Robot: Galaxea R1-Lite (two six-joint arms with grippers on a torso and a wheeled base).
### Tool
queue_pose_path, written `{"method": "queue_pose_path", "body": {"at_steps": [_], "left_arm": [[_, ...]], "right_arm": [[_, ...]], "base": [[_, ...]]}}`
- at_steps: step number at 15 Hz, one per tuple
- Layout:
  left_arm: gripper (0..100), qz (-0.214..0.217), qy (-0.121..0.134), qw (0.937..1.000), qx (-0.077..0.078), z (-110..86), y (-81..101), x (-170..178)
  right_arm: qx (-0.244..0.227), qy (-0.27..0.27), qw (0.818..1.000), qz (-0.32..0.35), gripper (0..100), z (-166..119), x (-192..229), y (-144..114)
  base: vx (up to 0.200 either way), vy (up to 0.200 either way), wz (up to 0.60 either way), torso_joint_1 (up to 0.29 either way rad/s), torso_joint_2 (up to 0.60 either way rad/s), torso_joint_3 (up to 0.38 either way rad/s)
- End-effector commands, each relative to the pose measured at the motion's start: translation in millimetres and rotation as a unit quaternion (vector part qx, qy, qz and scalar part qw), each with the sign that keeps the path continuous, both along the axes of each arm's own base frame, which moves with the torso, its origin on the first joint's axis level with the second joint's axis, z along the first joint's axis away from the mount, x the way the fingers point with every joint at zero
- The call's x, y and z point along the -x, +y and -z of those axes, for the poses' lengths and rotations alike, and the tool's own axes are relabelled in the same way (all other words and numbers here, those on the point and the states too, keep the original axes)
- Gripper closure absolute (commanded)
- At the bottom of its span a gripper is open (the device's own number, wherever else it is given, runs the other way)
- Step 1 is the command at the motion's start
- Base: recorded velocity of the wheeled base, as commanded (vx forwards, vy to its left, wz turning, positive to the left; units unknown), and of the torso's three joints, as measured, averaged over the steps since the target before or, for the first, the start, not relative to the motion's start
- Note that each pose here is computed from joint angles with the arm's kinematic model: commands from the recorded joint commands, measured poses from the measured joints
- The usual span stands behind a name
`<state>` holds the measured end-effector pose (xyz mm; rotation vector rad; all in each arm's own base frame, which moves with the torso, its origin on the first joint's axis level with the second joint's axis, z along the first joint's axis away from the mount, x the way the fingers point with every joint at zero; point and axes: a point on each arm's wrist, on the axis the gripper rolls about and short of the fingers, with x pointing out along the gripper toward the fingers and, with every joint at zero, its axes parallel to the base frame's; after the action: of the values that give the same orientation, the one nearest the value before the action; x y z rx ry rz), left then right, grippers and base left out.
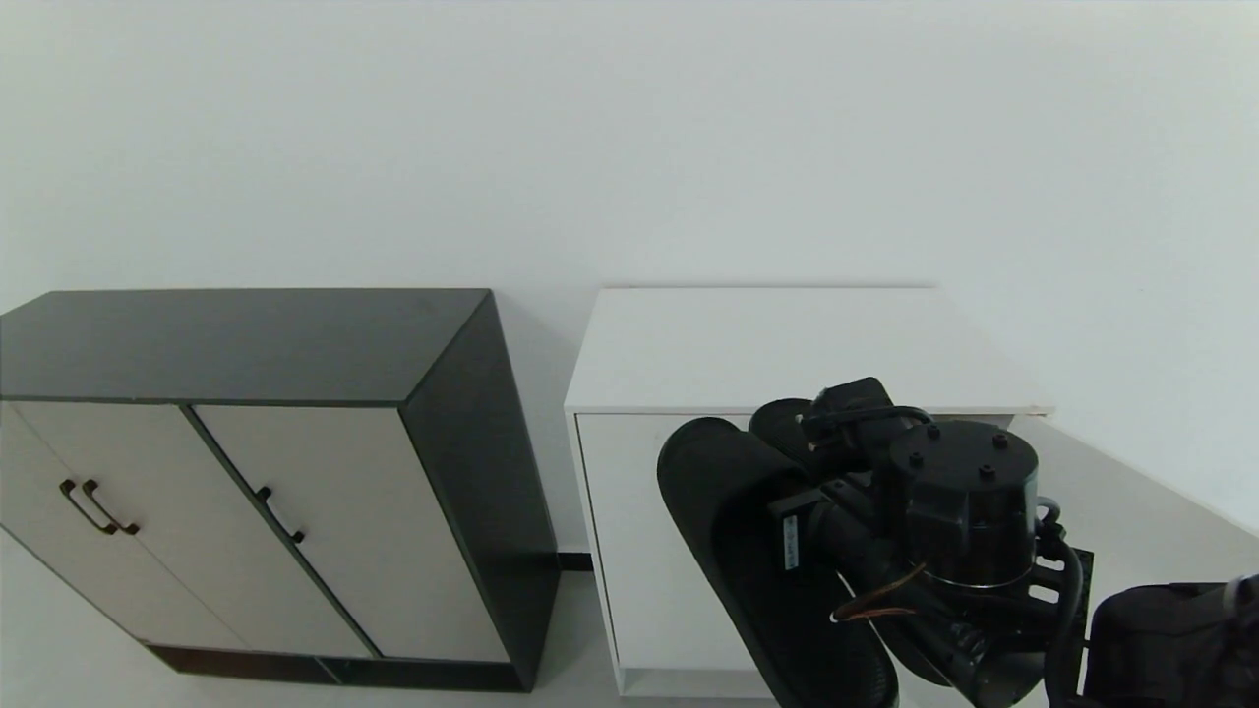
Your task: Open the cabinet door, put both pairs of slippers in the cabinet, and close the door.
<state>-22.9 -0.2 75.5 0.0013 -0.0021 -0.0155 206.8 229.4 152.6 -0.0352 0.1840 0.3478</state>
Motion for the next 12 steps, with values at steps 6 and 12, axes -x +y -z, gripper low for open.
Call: {"method": "queue_pose_path", "body": {"at_steps": [6, 12], "left_arm": [[100, -0.001, 0.0, 1.0, 0.001, -0.1, -0.1, -0.1], [100, 0.0, 0.0, 1.0, 0.001, -0.1, -0.1, -0.1]], "right_arm": [[0.007, 0.005, 1.0, 0.002, 100, 4.8, 0.3, -1.2], [0.012, 0.003, 1.0, -0.007, 100, 7.4, 3.7, -8.2]], "base": [[0.0, -0.2, 0.0, 0.004, 0.0, 0.002], [0.0, -0.2, 0.0, 0.002, 0.0, 0.002]]}}
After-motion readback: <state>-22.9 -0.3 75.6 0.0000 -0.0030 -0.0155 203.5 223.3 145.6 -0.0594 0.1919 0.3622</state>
